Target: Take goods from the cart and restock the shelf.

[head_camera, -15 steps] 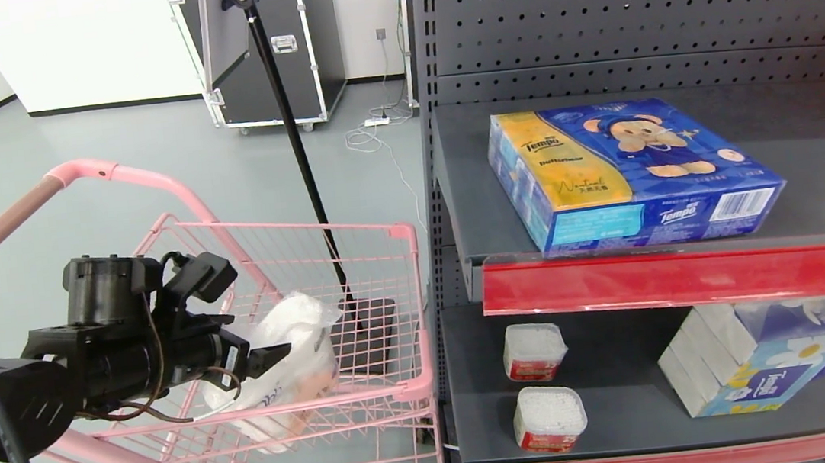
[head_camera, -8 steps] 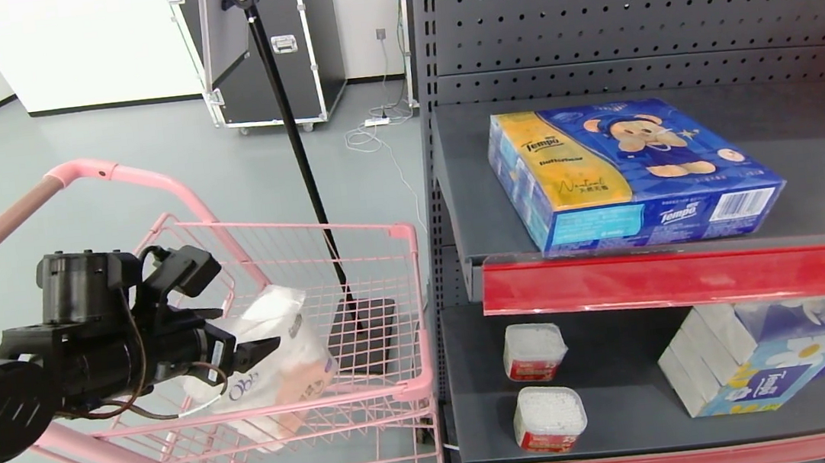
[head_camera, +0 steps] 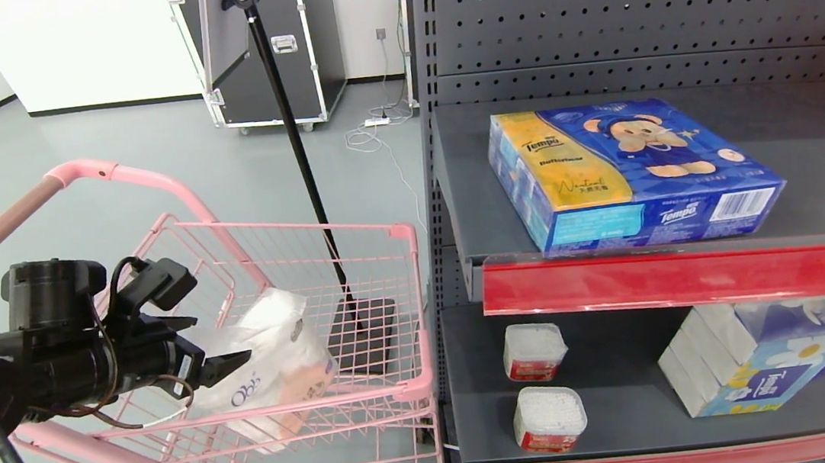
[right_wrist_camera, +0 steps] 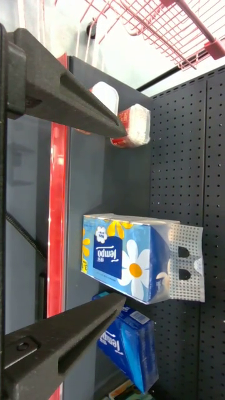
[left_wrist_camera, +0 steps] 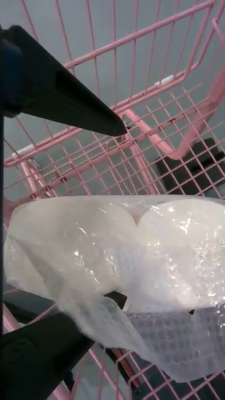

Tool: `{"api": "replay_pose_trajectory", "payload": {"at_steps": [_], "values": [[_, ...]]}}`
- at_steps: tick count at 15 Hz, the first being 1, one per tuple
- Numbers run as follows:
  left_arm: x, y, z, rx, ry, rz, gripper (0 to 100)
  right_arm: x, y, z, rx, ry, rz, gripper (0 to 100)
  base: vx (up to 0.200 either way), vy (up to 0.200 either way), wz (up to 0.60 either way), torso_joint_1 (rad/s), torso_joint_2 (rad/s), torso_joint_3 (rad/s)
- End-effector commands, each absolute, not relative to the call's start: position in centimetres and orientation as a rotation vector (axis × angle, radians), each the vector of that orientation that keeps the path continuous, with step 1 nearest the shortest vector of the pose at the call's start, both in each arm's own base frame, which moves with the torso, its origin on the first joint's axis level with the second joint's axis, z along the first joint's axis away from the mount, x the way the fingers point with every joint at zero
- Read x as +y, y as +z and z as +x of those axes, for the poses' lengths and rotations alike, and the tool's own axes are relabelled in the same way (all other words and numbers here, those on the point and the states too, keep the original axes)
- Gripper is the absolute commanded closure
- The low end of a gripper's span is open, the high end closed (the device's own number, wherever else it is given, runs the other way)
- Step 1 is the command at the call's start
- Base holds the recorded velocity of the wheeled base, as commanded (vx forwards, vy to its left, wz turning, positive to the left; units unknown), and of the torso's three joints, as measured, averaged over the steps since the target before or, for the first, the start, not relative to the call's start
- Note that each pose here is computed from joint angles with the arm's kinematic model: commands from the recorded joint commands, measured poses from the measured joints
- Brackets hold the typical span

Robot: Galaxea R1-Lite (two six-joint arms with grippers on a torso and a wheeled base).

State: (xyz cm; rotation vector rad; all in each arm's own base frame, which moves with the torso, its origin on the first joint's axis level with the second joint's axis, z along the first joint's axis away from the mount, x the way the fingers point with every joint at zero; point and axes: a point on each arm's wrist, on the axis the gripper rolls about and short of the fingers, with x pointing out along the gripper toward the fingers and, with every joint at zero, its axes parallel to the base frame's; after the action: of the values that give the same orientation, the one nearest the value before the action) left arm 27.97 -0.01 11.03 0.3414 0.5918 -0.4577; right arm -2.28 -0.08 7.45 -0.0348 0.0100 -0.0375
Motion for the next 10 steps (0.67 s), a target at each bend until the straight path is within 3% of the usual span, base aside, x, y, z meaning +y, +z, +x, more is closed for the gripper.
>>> {"api": "replay_pose_trajectory", "payload": {"at_steps": [1,10], "values": [[0.17,10.91,28.06,0.593,-0.47,0.351,0,-0.08,7.45,-2.28,0.01,-0.038,-0.035,0,0.0,0.0,0.0,0.0,0.0,0.0],[0.05,10.38,27.83,0.599,-0.587,0.417,0,-0.08,7.45,-2.28,0.01,-0.038,-0.037,0,0.0,0.0,0.0,0.0,0.0,0.0]]}}
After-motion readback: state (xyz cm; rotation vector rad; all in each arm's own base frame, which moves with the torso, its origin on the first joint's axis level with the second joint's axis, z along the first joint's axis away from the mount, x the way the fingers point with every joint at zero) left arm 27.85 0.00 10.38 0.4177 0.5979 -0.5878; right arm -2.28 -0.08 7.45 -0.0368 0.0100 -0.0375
